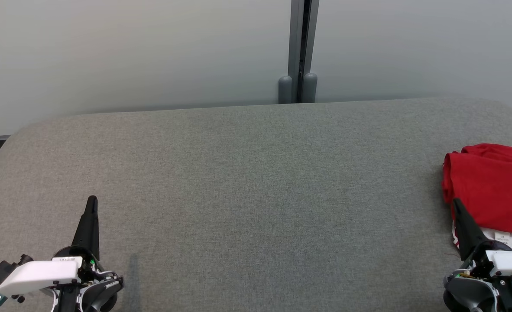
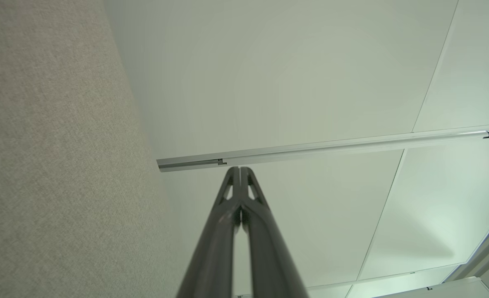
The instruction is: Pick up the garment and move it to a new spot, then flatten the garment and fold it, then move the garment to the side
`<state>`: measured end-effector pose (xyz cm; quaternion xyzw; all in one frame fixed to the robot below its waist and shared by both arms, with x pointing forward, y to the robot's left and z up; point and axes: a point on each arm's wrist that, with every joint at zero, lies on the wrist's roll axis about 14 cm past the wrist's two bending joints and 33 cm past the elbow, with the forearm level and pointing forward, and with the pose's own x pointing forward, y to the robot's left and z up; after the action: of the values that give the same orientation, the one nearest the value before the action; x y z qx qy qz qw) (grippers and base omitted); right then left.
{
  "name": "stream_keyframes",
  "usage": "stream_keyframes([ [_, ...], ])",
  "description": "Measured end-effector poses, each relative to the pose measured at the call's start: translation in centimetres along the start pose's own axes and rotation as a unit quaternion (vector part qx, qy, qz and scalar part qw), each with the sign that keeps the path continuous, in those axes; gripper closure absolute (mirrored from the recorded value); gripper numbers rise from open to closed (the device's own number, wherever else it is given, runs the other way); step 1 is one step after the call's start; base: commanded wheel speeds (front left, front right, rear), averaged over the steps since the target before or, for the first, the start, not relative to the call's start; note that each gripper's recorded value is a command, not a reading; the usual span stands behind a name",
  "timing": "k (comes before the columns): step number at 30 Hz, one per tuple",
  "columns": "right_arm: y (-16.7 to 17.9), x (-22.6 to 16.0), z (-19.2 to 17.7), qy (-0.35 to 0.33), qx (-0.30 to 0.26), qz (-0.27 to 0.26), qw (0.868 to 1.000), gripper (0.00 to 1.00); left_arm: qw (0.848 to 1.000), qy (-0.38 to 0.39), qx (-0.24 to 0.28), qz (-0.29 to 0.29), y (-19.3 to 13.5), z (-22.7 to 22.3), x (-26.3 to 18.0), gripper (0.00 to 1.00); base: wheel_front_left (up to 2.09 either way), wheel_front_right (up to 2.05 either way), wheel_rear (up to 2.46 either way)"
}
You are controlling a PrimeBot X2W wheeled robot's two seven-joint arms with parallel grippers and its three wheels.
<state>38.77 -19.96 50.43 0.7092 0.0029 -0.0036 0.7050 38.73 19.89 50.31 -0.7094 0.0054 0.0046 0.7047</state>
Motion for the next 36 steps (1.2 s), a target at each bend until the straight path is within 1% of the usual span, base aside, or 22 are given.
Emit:
stream_keyframes([
  [36, 0.00, 0.00, -0.01, 0.000, 0.000, 0.000, 1.000, 1.00, 1.000, 0.000, 0.000, 0.000, -0.01, -0.01, 0.00, 1.00, 0.00, 0.00, 0.00],
])
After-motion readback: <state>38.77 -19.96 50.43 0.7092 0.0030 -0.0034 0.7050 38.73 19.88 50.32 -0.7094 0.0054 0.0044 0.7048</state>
